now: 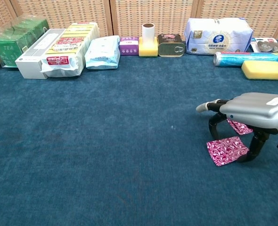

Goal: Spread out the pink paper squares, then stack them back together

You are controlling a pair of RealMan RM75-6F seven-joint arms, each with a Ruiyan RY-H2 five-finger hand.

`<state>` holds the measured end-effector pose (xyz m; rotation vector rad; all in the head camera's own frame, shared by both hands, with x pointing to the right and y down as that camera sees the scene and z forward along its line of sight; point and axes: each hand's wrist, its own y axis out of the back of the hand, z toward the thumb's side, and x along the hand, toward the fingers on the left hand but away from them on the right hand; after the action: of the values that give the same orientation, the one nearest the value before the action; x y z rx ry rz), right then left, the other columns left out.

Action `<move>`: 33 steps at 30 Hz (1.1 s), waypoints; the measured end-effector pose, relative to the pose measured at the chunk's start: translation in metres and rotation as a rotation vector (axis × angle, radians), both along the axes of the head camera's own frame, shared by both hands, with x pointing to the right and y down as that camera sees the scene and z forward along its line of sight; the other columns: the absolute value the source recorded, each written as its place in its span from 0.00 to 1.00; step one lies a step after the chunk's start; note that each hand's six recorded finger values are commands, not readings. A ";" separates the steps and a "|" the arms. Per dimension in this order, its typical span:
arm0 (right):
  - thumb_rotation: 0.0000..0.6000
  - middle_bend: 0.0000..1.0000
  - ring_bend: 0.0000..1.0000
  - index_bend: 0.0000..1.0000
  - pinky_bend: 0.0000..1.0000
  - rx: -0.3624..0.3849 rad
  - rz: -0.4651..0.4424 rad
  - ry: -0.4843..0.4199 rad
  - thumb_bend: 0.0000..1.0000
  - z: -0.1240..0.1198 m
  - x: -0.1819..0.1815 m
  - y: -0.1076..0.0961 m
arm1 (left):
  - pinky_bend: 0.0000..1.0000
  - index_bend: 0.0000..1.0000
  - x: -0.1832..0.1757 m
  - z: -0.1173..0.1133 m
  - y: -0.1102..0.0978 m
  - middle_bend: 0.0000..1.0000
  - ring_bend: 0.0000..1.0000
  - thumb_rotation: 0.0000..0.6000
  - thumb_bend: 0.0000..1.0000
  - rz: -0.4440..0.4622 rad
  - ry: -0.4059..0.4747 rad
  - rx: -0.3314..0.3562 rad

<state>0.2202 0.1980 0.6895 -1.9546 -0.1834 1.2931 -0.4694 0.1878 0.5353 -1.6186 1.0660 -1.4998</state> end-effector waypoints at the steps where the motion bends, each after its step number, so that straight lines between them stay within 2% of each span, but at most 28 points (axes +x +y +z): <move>1: 1.00 0.04 0.06 0.44 0.17 0.002 0.001 -0.001 0.22 -0.001 0.000 -0.001 | 0.08 0.00 0.000 0.000 0.000 0.00 0.00 1.00 0.08 0.000 0.000 0.000; 10: 1.00 0.04 0.06 0.44 0.17 0.042 0.061 -0.006 0.22 -0.013 0.004 -0.027 | 0.08 0.00 0.001 0.000 0.000 0.00 0.00 1.00 0.09 0.004 0.004 -0.003; 21: 1.00 0.04 0.06 0.44 0.18 0.033 0.140 0.100 0.23 0.013 0.025 -0.070 | 0.08 0.00 0.000 -0.001 0.001 0.00 0.00 1.00 0.08 0.002 0.004 -0.002; 26: 1.00 0.04 0.06 0.44 0.19 0.026 0.107 0.138 0.23 0.018 0.030 -0.079 | 0.08 0.00 0.000 0.000 0.000 0.00 0.00 1.00 0.09 -0.001 0.001 -0.003; 33: 1.00 0.04 0.06 0.44 0.19 0.022 0.093 0.149 0.23 0.014 0.033 -0.079 | 0.08 0.00 0.001 0.002 0.001 0.00 0.00 1.00 0.09 0.005 -0.005 -0.009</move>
<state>0.2535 0.1186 0.7036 -1.8416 -0.2153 1.4846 -0.4681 0.1883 0.5372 -1.6219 1.0530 -1.5069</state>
